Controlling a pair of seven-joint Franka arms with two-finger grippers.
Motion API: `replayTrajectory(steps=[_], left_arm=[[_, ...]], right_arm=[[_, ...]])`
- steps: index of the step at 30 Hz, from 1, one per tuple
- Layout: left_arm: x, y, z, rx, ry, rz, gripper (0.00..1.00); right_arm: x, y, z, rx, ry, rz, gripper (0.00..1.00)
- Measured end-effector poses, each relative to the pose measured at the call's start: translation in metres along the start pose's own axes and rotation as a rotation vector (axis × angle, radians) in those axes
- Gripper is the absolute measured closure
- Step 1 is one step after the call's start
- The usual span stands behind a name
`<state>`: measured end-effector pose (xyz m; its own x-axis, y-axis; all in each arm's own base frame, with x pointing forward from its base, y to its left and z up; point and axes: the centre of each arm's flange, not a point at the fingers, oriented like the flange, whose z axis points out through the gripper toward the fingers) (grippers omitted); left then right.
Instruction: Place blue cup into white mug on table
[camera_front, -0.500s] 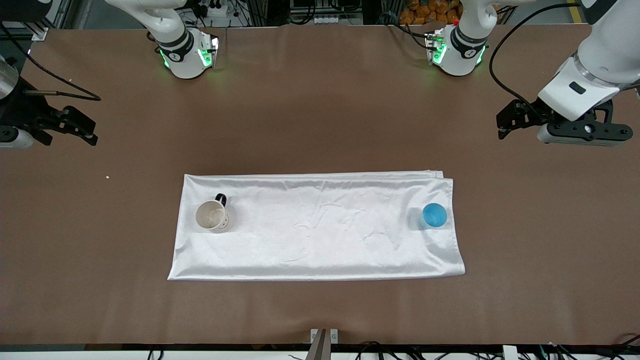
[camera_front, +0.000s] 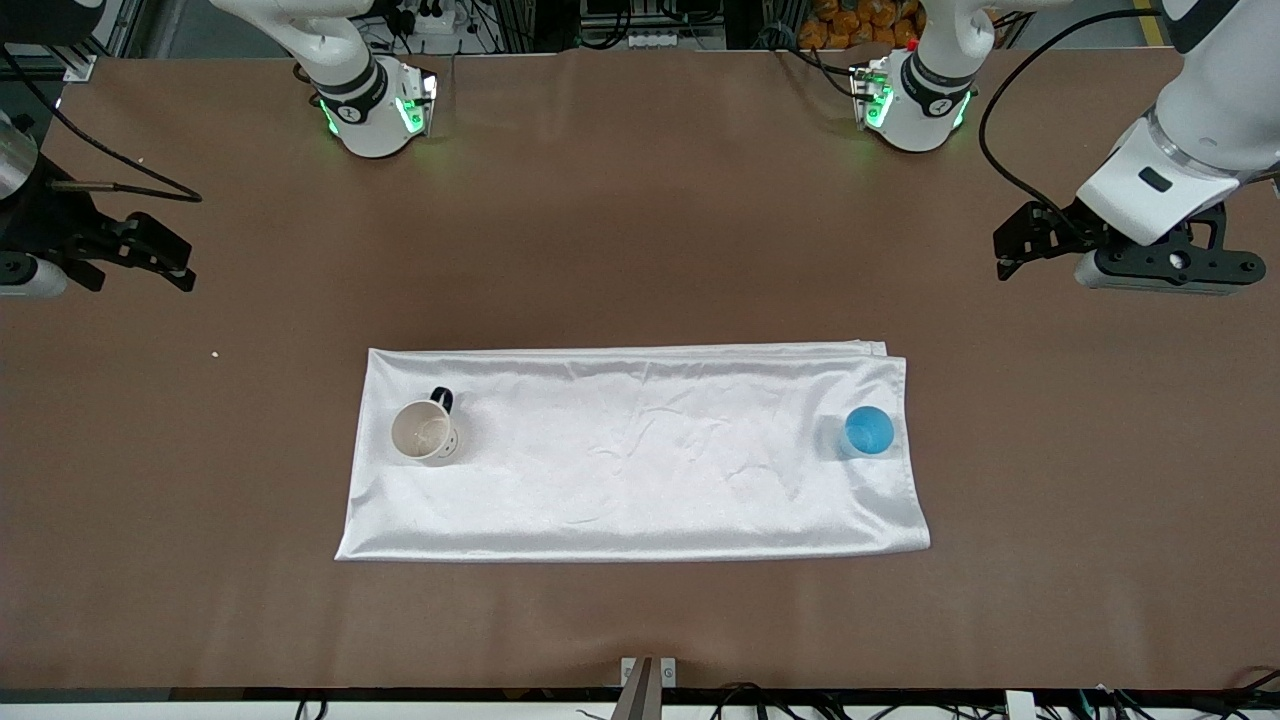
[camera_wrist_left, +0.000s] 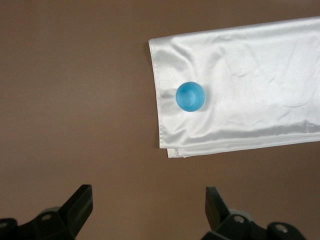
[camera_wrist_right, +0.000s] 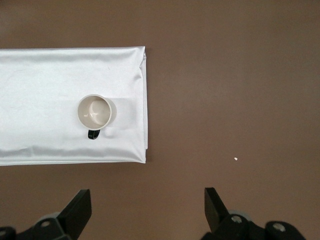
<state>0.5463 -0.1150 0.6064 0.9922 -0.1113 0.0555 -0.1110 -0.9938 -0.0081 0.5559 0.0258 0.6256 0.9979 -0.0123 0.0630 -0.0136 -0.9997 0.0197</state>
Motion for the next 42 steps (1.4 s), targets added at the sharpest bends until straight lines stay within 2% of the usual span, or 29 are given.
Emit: replayTrajectory(steps=[14,22,25,30,34,42], left_arm=[[0.000,0.002,0.001,0.000,-0.001,0.004,0.00],[0.000,0.002,0.001,0.000,-0.003,0.003,0.00],[0.000,0.001,0.003,-0.009,-0.009,-0.002,0.00],[0.001,-0.007,0.008,-0.030,-0.028,-0.021,0.00],[0.001,-0.012,0.011,-0.032,-0.045,-0.032,0.00],[0.003,-0.005,0.019,-0.032,-0.064,-0.019,0.00]], right_arm=[[0.010,0.001,0.030,0.001,-0.059,0.001,0.00],[0.023,-0.002,0.083,0.011,-0.153,-0.002,0.00],[0.031,-0.007,0.113,0.037,-0.193,-0.003,0.00],[0.047,-0.018,0.171,0.120,-0.245,0.015,0.00],[0.057,-0.031,0.221,0.150,-0.244,0.025,0.00],[0.049,-0.090,0.271,0.141,-0.204,0.042,0.00]])
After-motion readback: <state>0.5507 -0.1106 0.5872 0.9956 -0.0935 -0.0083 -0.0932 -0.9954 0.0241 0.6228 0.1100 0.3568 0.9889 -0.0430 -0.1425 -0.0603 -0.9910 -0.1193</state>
